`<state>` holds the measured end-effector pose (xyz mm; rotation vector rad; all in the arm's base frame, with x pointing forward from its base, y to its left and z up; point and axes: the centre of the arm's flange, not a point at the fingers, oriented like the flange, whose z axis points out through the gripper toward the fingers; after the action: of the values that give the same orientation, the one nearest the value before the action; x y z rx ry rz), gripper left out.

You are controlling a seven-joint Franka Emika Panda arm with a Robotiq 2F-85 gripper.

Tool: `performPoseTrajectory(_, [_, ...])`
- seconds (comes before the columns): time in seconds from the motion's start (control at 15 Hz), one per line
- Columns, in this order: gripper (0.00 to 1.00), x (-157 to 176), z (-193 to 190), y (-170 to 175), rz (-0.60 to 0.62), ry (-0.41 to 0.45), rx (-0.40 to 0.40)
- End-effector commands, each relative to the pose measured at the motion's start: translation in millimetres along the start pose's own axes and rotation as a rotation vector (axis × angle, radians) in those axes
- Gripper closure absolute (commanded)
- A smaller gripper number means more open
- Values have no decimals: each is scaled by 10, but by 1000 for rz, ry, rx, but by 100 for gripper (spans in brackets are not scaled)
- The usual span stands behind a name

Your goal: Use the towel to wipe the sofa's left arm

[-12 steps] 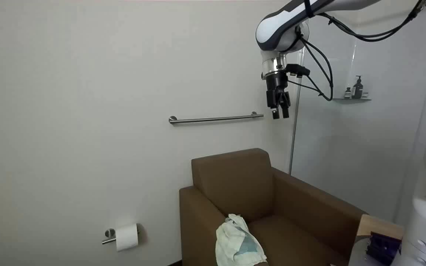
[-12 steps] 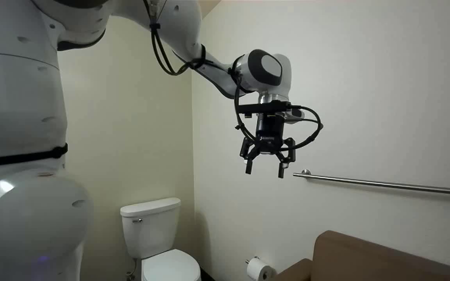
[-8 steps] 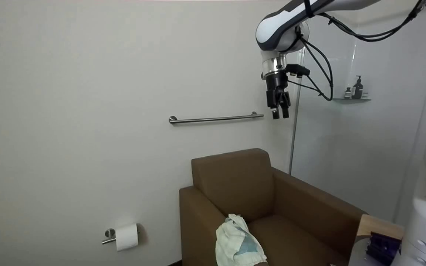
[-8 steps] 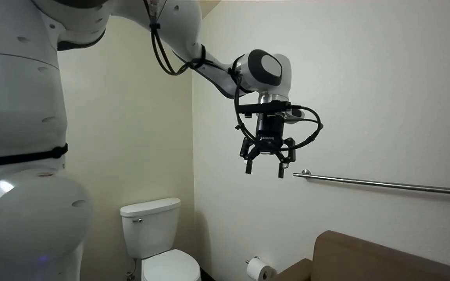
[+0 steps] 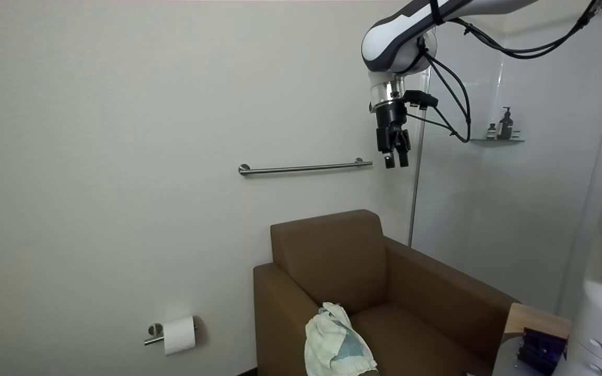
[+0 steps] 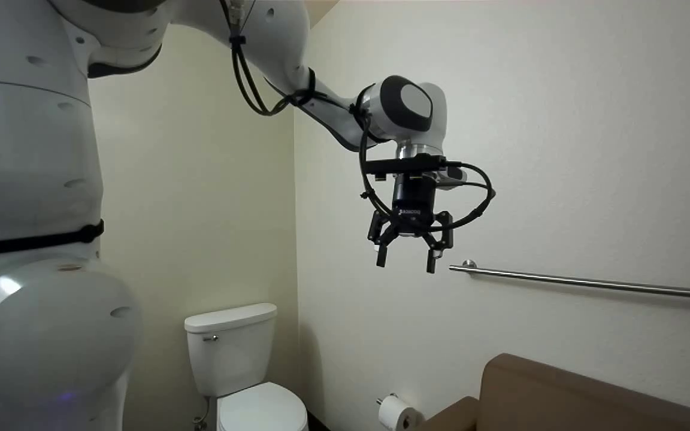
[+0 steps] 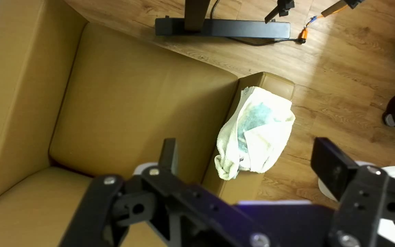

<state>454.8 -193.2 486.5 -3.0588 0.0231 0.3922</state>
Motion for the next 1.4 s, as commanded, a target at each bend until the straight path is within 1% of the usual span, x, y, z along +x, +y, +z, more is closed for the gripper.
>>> performPoseTrajectory(0.0, [0,0,0,0,0,0,0])
performPoseTrajectory(0.27, [0,0,0,0,0,0,0])
performPoseTrajectory(0.4, [0,154,142,-71,-39,8,26])
performPoseTrajectory(0.53, [0,428,373,-297,-98,-6,67])
performPoseTrajectory(0.67, [0,712,677,-599,-160,-12,100])
performPoseTrajectory(0.73, [0,840,817,-766,-176,-24,101])
performPoseTrajectory(0.87, [0,989,1173,-1108,-203,-56,79])
performPoseTrajectory(1.0, [0,963,1607,-1413,-217,-120,56])
performPoseTrajectory(1.13, [0,906,2026,-1643,-220,-178,68])
performPoseTrajectory(1.2, [0,921,2200,-1705,-230,-210,73])
performPoseTrajectory(1.27, [0,973,2323,-1733,-241,-236,75])
performPoseTrajectory(1.33, [0,943,2112,-1692,-257,-223,58])
